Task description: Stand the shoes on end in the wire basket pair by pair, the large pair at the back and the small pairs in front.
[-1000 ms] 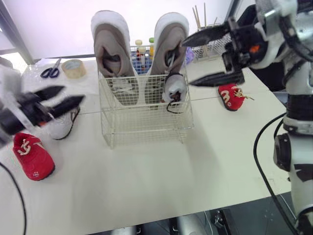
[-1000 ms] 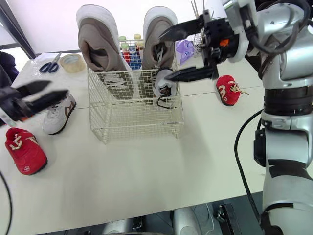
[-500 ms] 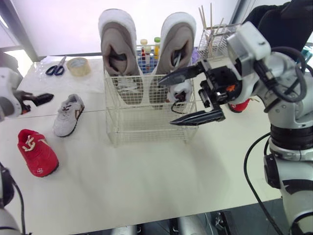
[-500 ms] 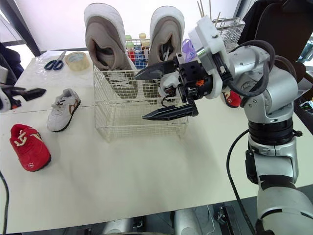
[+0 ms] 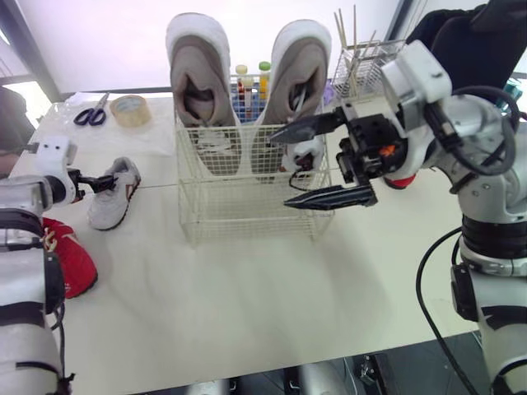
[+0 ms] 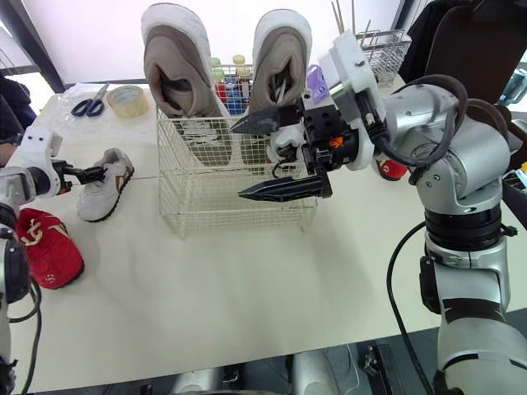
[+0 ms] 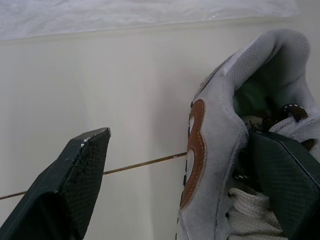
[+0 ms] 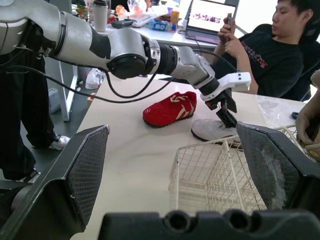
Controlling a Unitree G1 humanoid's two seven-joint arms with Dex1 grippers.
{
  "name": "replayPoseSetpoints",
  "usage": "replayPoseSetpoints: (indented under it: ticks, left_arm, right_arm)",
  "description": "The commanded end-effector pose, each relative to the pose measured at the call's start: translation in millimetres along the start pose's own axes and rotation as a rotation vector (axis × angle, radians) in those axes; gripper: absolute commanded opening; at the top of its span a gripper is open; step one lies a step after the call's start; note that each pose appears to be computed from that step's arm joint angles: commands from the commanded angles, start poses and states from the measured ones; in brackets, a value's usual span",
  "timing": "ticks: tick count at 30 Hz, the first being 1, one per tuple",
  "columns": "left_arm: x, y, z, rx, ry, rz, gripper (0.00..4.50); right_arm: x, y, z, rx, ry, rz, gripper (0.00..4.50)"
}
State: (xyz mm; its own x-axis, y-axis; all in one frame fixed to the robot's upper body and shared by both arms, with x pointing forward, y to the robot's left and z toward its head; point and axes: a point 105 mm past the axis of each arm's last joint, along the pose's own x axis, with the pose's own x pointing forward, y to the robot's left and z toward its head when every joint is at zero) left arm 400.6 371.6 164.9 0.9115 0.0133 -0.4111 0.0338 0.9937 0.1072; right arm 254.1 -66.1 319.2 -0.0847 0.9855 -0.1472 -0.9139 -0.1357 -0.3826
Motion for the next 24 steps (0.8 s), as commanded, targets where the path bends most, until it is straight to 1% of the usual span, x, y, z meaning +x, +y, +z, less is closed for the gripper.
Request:
replayPoseSetpoints:
  ticks: [1,3,4,11,15,16,17,18,19,20,21,22,23,24]
  left_arm:
    - [2.6,0.9,1.4,-0.033,-0.019,0.035,4.5]
    - [6.5,-2.5,-4.3,-0.048,-0.008,0.041,3.96]
    - [8.2,-4.4,-6.8,-0.055,-0.002,0.041,3.62]
    - [15.3,-15.0,-16.0,-0.086,0.016,0.018,0.05]
    - [14.0,-15.2,-2.1,-0.117,-0.04,0.011,0.01]
    - [12.0,-15.6,10.1,-0.124,-0.084,-0.003,0.01]
    - [8.1,-14.6,28.7,-0.13,-0.157,-0.011,0.01]
    - [4.7,-13.7,41.7,-0.134,-0.209,-0.016,0.01]
    - [2.5,-13.3,49.2,-0.136,-0.24,-0.018,0.01]
    - [-3.0,-10.8,65.0,-0.142,-0.309,-0.014,0.01]
    - [-12.6,-8.6,87.5,-0.136,-0.415,-0.018,0.01]
    - [-28.4,-6.4,115.8,-0.123,-0.557,-0.02,0.01]
    - [-41.0,-5.1,133.6,-0.114,-0.654,-0.02,0.01]
    - [-58.0,-7.2,153.0,-0.11,-0.777,-0.026,0.01]
  right_arm:
    - [-1.9,2.6,12.8,-0.061,0.005,-0.005,4.45]
    - [-1.9,2.0,13.1,-0.062,0.009,-0.007,4.5]
    - [-1.9,1.8,13.4,-0.063,0.01,-0.009,4.5]
    - [-3.3,-0.7,12.6,-0.066,0.029,-0.025,4.5]
    - [-3.3,-1.6,12.2,-0.066,0.031,-0.03,4.5]
    - [-3.4,-1.8,11.8,-0.066,0.032,-0.032,4.5]
    - [-3.6,-2.0,11.4,-0.066,0.032,-0.034,4.5]
    - [-3.7,-2.1,11.1,-0.065,0.032,-0.035,4.5]
    - [-4.0,-2.2,11.0,-0.065,0.032,-0.036,4.5]
    - [-4.3,-2.4,10.5,-0.064,0.032,-0.037,4.5]
    - [-4.4,-2.7,9.8,-0.062,0.032,-0.039,4.5]
    - [-4.4,-3.0,9.0,-0.06,0.032,-0.04,4.5]
    - [-4.6,-3.3,8.5,-0.059,0.031,-0.04,4.5]
    - [-4.5,-3.8,8.0,-0.057,0.03,-0.041,4.5]
